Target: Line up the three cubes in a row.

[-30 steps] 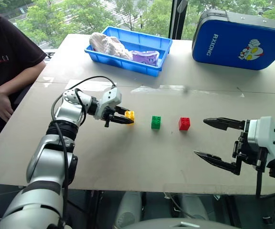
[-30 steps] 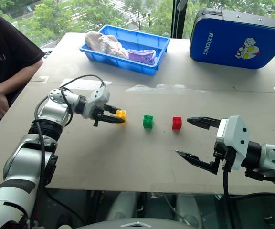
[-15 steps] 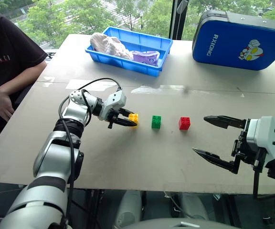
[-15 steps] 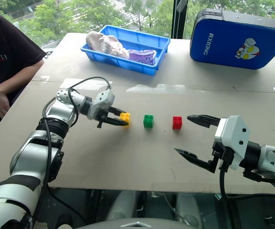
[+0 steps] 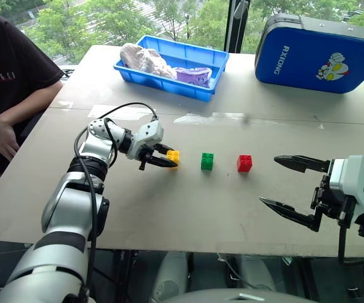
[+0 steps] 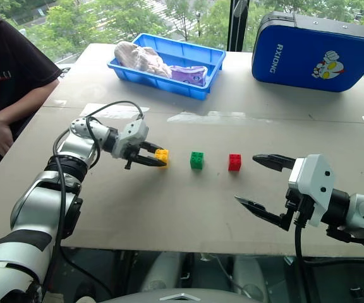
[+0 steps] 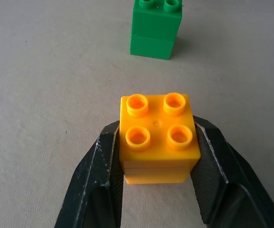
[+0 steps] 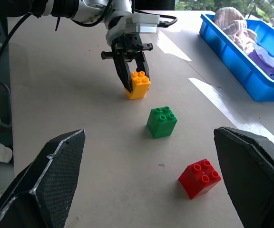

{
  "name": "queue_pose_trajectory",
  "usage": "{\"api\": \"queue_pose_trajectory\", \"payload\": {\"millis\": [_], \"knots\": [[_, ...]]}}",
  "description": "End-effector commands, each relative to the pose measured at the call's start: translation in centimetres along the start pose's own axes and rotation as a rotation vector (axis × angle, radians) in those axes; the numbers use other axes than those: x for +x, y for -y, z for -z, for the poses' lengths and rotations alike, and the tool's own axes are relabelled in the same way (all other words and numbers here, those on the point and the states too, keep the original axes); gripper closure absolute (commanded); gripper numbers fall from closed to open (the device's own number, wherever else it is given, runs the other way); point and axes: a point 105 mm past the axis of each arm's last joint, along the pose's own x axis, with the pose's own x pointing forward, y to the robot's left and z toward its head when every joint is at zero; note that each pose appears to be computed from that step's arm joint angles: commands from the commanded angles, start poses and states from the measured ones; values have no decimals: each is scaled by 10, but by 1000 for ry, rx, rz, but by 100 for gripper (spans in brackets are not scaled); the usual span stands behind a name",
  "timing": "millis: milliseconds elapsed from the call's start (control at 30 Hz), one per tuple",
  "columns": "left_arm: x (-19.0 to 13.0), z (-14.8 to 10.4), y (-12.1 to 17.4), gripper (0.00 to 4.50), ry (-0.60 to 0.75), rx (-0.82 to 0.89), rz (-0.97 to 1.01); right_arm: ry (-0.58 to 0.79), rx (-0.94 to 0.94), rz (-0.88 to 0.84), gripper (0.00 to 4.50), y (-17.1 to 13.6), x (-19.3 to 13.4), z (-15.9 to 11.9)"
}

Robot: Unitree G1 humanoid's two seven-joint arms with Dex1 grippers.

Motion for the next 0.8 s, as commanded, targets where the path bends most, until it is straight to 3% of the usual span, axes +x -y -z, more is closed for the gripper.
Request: {"api": "queue_pose_trajectory", "payload": {"millis": [33, 67, 100, 267, 500, 800], "knots": [[-3, -7, -4, 319, 4, 36, -12, 1, -39, 3, 3, 0, -4, -7], [-3, -7, -4, 319, 3, 39, -11, -2, -39, 3, 3, 0, -4, -7], [-3, -7, -4, 218, 3, 39, -10, -5, -39, 3, 3, 0, -5, -6], [-7, -8, -4, 19, 28, 51, -32, -12, -35, 1, 3, 0, -7, -5], [-43, -14, 2, 19, 155, -5, -184, -44, -5, 7, 3, -1, -14, 3], [-63, -1, 79, 19, 239, -283, -490, -237, 84, 136, 3, 10, -53, 45]]}}
